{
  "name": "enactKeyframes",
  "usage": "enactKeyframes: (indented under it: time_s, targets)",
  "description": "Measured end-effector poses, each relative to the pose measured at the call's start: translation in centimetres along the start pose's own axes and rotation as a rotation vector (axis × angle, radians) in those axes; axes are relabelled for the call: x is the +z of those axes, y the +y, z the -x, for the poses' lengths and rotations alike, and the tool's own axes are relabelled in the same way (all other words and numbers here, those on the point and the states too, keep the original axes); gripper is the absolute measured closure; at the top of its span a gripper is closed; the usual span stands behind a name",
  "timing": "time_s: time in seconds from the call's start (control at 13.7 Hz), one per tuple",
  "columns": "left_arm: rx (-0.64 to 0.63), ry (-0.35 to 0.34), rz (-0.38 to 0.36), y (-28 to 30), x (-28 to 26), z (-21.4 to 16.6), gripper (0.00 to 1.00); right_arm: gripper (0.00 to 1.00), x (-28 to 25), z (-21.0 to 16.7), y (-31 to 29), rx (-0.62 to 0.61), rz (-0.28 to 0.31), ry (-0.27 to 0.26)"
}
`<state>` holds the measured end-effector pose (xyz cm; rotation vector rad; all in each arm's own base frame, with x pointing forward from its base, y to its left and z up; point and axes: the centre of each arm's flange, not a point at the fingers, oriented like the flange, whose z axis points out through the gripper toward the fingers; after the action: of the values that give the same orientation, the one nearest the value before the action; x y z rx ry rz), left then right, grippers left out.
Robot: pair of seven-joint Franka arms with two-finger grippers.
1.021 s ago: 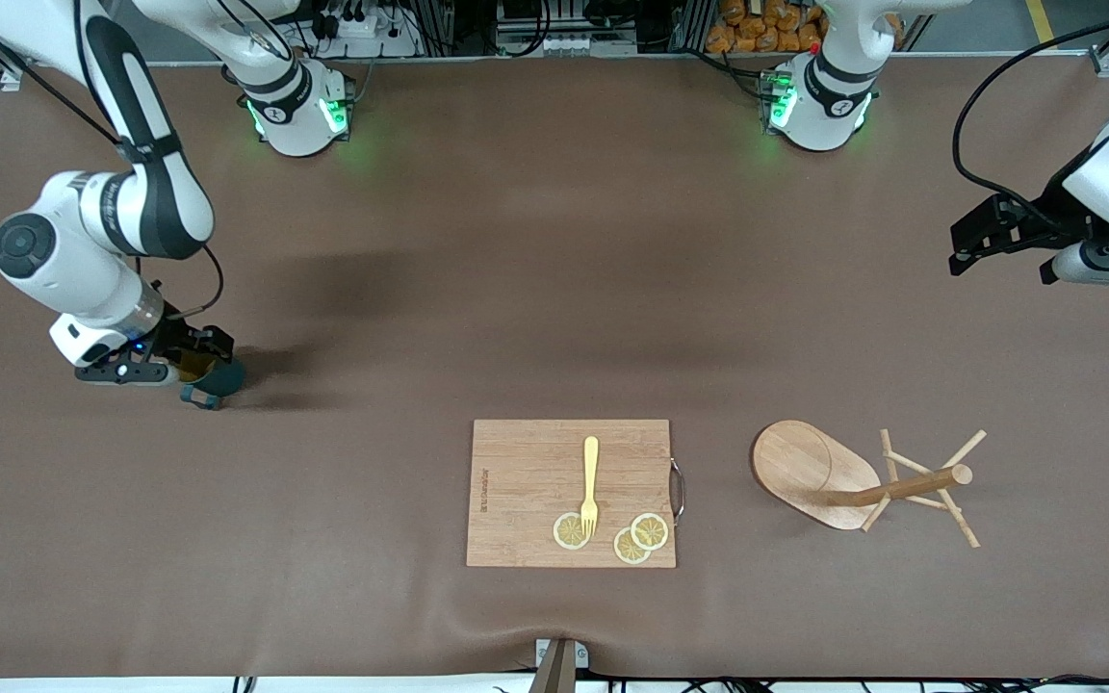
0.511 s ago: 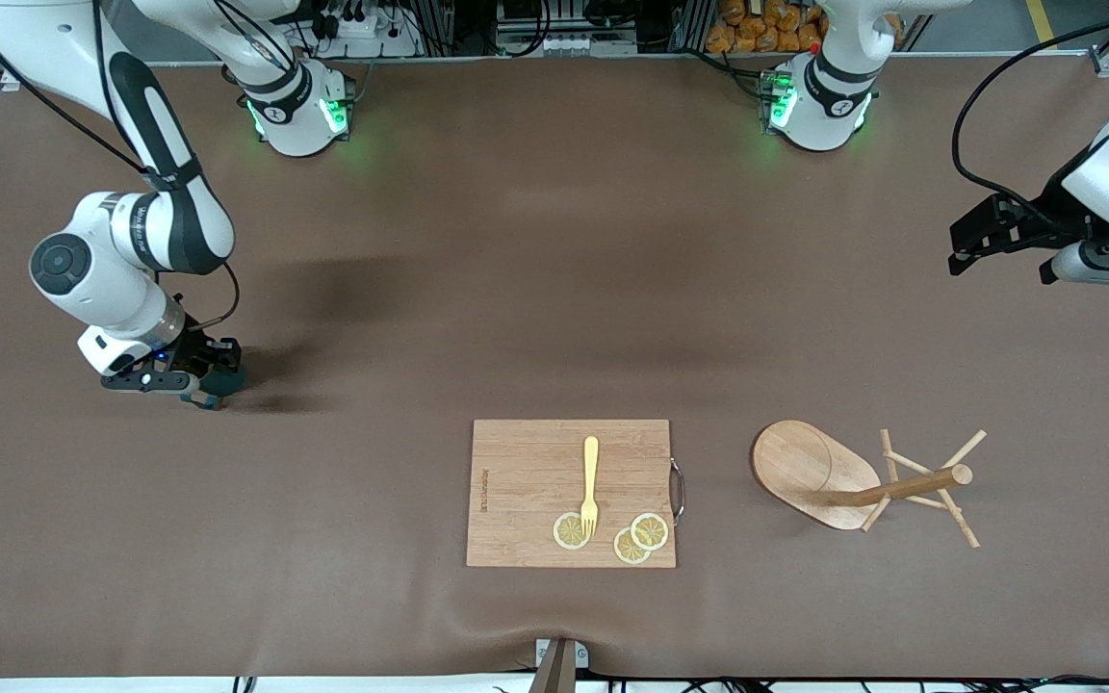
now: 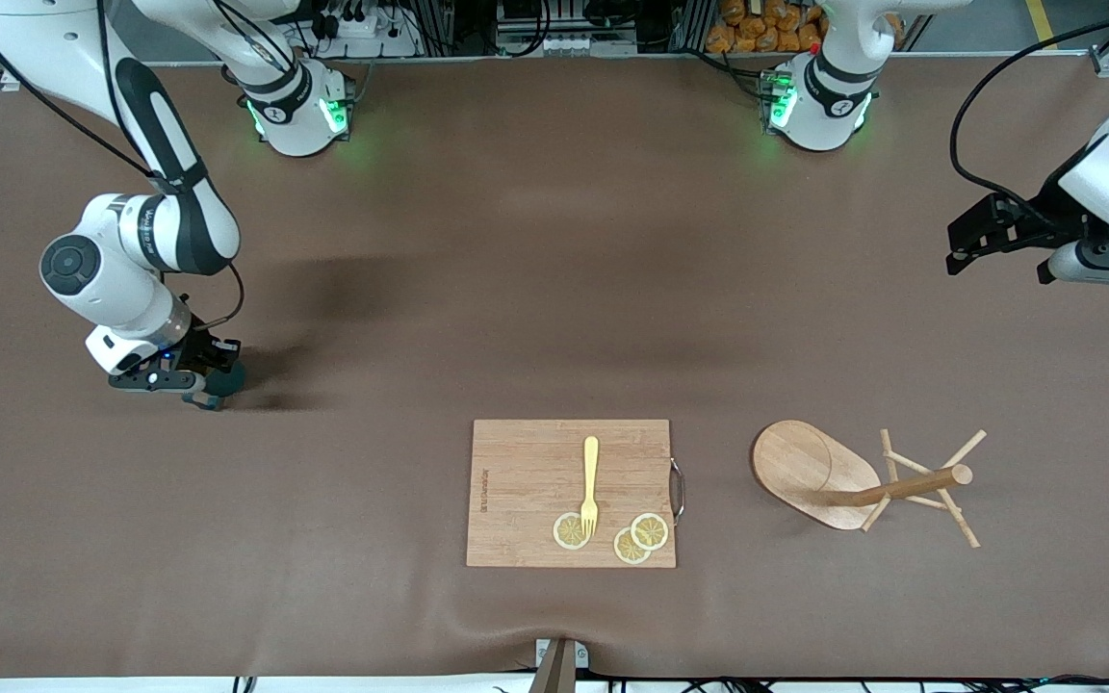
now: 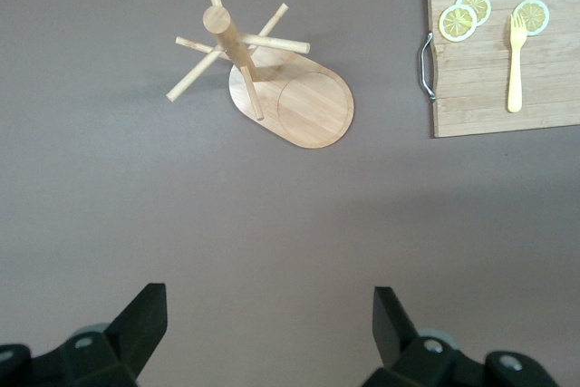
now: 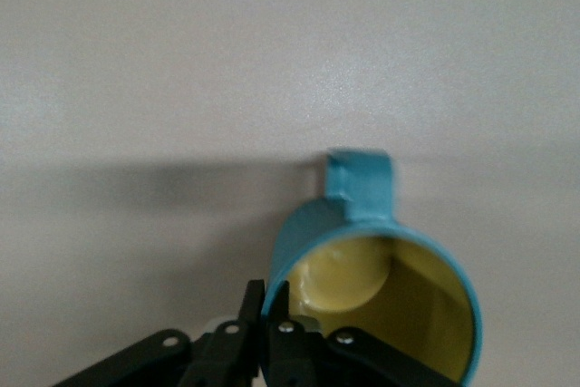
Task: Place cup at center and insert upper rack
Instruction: 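Carry the teal mug with the right gripper toward the table center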
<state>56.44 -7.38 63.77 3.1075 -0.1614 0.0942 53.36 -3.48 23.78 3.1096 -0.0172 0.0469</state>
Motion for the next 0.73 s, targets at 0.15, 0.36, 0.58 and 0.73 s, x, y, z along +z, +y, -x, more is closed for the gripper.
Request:
enactKeyframes:
  time_s: [0.15,0.36,0.58,0.73]
  targets:
    - [0.006,0.000,0.001,0.3,0.0,0.0,0.00,0.96,-0.2,-0.1,-0.1,-0.002,-0.001,-0.006]
    - [0.007,0.000,0.001,0.4,0.0,0.0,0.00,0.96,-2.3,-0.7,-1.0,0.019,-0.009,-0.050]
    - [0.006,0.000,0.001,0.4,0.0,0.0,0.00,0.96,-5.5,-0.8,-5.0,0.109,-0.015,-0.060]
    - [0.005,0.000,0.001,0.3,0.0,0.0,0.00,0.96,-6.5,-0.3,-10.3,0.194,-0.014,-0.056]
